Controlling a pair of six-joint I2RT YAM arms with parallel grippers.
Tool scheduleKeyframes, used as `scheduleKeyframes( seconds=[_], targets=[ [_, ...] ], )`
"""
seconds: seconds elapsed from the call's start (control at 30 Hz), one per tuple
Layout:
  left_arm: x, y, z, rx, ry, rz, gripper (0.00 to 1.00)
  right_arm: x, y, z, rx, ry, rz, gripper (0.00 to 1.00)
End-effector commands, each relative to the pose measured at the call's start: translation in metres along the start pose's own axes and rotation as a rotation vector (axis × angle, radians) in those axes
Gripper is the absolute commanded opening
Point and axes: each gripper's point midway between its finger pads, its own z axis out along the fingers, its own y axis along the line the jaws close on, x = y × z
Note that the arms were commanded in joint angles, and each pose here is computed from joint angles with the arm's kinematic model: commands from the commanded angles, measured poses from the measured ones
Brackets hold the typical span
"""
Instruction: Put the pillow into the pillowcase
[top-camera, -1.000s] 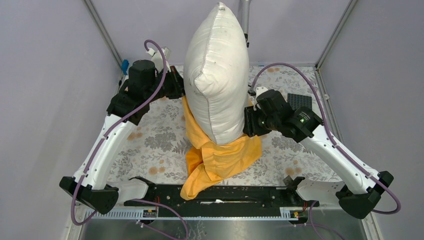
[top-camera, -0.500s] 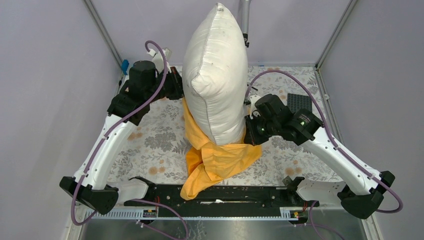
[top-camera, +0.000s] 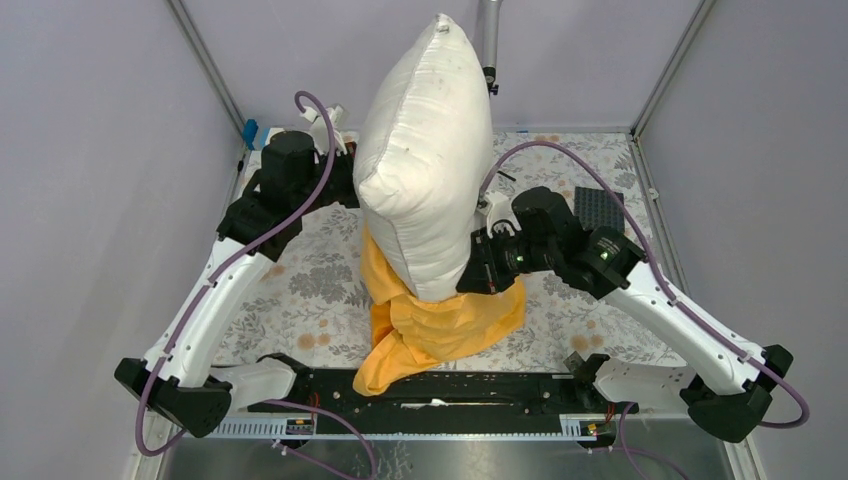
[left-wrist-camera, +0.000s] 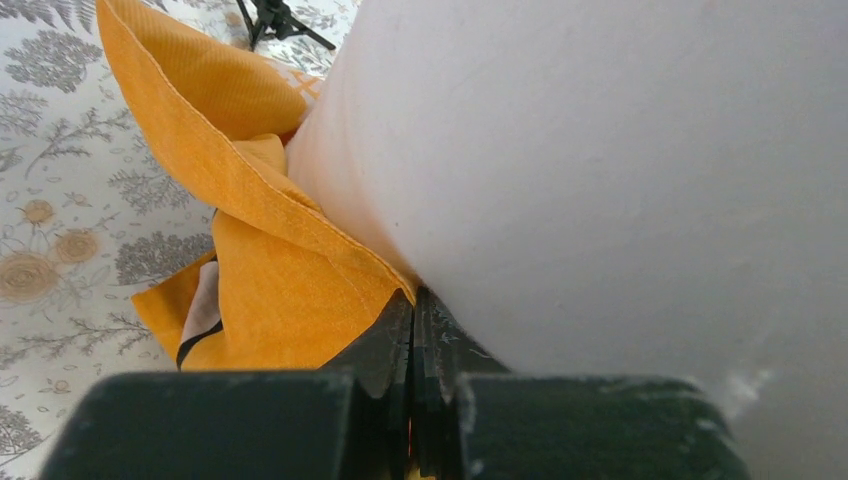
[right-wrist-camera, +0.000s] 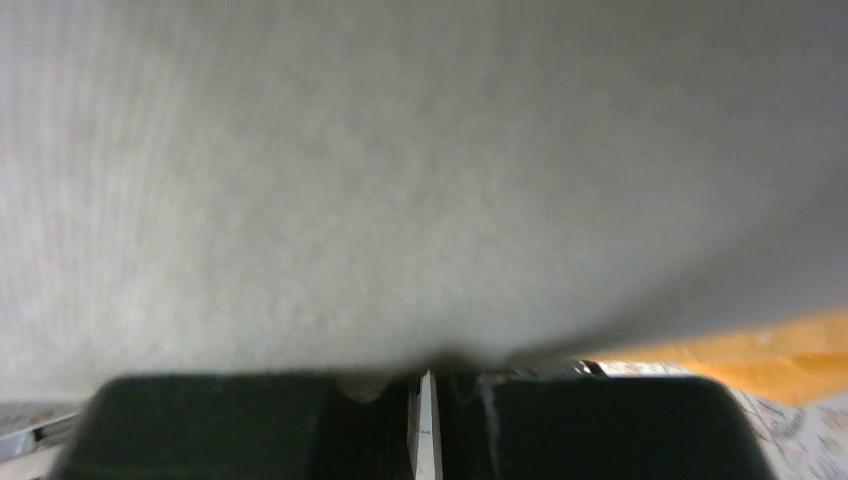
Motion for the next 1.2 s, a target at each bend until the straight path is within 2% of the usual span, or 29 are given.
scheduleKeyframes(
  seconds=[0.0, 0.1, 0.17, 0.27, 0.3, 0.43, 0.57, 0.7, 0.73, 0.8, 0.9, 0.97, 1.07, 1.17],
  targets=[
    [-0.003, -0.034, -0.007, 0.113, -0.035, 0.007, 0.0, -0.011, 0.059, -0.002, -0.293, -0.054, -0.04, 0.14],
    [-0.003, -0.028, -0.005, 0.087, -0.043, -0.004, 0.0, 0.004, 0.052, 0.004, -0.252, -0.005, -0.07, 0.24],
    [-0.004, -0.027, -0.005, 0.079, -0.049, -0.006, 0.0, 0.014, 0.045, 0.005, -0.216, 0.021, -0.096, 0.35],
    [-0.006, -0.027, -0.005, 0.078, -0.054, -0.003, 0.0, 0.01, 0.037, -0.004, -0.151, -0.018, -0.127, 0.39],
    [-0.007, -0.028, -0.006, 0.08, -0.057, -0.001, 0.0, 0.007, 0.038, -0.009, -0.148, -0.038, -0.137, 0.37],
    [-0.014, -0.036, -0.011, 0.096, -0.075, 0.006, 0.0, -0.008, 0.04, -0.017, -0.122, -0.108, -0.128, 0.02],
    [-0.023, -0.038, -0.02, 0.076, -0.107, 0.017, 0.0, -0.02, 0.025, -0.019, -0.015, -0.166, -0.079, 0.0],
    [-0.041, -0.035, -0.036, 0.01, -0.182, 0.045, 0.0, -0.036, -0.003, -0.04, 0.181, -0.264, -0.037, 0.0],
    [-0.044, -0.034, -0.038, -0.003, -0.198, 0.052, 0.0, -0.039, -0.003, -0.044, 0.185, -0.287, -0.033, 0.08],
    [-0.047, -0.034, -0.041, -0.009, -0.205, 0.061, 0.0, -0.043, -0.008, -0.051, 0.22, -0.323, -0.035, 0.38],
    [-0.043, -0.03, -0.039, -0.017, -0.195, 0.065, 0.0, -0.052, -0.045, -0.071, 0.44, -0.403, 0.01, 0.6],
    [-0.04, -0.028, -0.038, -0.015, -0.191, 0.064, 0.0, -0.056, -0.064, -0.081, 0.566, -0.445, 0.041, 0.66],
    [-0.036, -0.026, -0.038, -0.018, -0.183, 0.06, 0.0, -0.066, -0.08, -0.09, 0.669, -0.496, 0.069, 0.64],
    [-0.037, -0.026, -0.038, -0.017, -0.184, 0.063, 0.0, -0.078, -0.088, -0.095, 0.697, -0.536, 0.093, 0.64]
  ],
)
